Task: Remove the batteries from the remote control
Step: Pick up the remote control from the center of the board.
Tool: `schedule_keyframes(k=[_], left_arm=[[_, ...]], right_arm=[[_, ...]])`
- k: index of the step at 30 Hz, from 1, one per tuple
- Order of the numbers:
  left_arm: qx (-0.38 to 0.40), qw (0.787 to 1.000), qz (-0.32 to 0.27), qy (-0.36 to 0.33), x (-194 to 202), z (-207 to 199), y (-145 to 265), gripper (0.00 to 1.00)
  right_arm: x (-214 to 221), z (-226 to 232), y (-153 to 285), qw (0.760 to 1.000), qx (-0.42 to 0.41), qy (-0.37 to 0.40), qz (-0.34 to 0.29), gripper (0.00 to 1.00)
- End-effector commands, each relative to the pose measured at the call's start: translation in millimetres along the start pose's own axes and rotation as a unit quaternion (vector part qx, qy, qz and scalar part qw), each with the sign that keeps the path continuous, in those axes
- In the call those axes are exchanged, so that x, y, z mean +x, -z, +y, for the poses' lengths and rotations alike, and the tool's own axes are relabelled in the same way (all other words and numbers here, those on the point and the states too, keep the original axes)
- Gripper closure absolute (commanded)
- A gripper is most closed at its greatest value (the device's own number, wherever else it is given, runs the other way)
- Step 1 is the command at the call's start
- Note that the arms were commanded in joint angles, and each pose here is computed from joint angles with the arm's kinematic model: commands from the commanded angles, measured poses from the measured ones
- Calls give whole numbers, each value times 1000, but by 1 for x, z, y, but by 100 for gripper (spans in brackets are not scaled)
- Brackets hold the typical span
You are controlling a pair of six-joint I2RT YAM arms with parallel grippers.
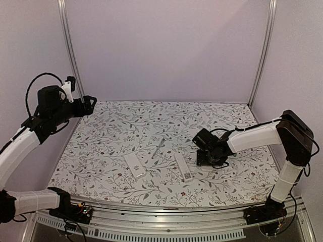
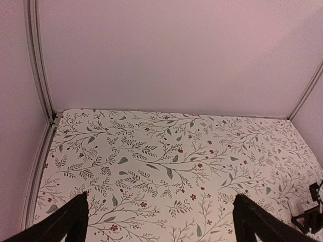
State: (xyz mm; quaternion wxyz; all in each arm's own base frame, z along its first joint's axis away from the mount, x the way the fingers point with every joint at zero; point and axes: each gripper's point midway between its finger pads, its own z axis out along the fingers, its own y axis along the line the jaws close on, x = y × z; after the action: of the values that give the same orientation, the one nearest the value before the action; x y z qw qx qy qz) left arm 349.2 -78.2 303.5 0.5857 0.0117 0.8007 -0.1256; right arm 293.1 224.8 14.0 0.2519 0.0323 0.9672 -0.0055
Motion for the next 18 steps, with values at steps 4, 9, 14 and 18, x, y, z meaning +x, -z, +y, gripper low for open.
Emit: schedule_keyframes(k=[4,9,14,18], left_arm=[[-1,1000,2,2,4,0,1,0],[-1,1000,4,3,5,0,1,0],[-2,1000,9,5,8,0,-2,0],[4,1000,16,9,11,-1,-5,0]], right_arm=[[14,-9,-1,1000,8,-1,16,33],[14,-9,2,1000,0,-5,13,36],[12,-6,6,1000,-17,0,5,41],[11,-5,9,1000,-28,8,2,44]])
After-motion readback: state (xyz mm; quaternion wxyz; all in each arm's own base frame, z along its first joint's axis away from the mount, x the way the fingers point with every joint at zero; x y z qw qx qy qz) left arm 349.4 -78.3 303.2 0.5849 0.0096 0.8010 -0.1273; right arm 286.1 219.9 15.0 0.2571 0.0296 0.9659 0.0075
